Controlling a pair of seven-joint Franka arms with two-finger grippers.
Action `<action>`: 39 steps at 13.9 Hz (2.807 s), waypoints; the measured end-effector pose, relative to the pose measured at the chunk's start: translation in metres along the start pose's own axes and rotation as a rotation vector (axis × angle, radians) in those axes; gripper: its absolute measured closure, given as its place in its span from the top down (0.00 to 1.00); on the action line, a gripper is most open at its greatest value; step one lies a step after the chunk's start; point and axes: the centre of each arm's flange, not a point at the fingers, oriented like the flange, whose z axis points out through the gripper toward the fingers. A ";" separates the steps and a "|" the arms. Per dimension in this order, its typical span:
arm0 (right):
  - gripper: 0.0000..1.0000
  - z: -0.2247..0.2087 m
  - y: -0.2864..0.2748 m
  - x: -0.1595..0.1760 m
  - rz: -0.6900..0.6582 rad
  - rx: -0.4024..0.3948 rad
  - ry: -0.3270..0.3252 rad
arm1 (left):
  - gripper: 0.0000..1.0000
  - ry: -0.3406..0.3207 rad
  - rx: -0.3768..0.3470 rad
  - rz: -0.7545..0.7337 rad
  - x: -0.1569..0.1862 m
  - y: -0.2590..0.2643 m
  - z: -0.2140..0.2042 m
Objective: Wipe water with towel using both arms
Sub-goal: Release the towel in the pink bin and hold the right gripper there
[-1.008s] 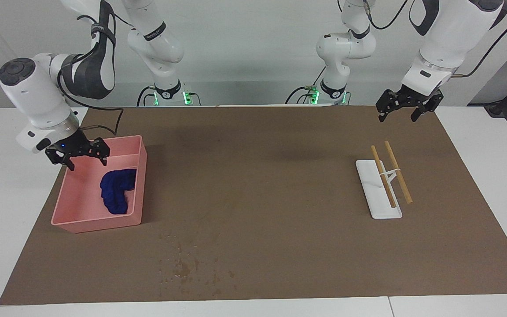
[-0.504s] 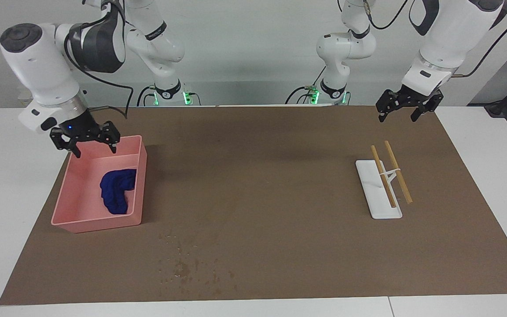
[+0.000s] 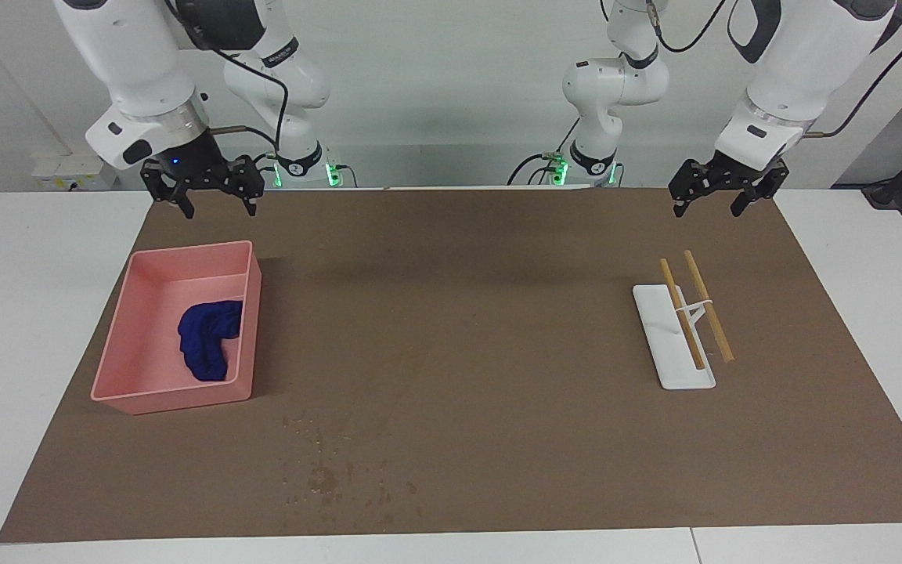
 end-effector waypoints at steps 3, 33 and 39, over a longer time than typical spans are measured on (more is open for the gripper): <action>1.00 0.000 -0.004 0.012 -0.005 0.012 0.096 | 1.00 0.000 0.000 0.000 0.000 0.000 0.000; 1.00 0.021 0.002 0.022 0.014 0.022 0.118 | 1.00 0.000 0.000 0.000 0.000 0.000 0.000; 1.00 0.021 0.002 0.022 0.015 0.022 0.119 | 1.00 0.000 0.000 0.000 0.000 0.000 0.000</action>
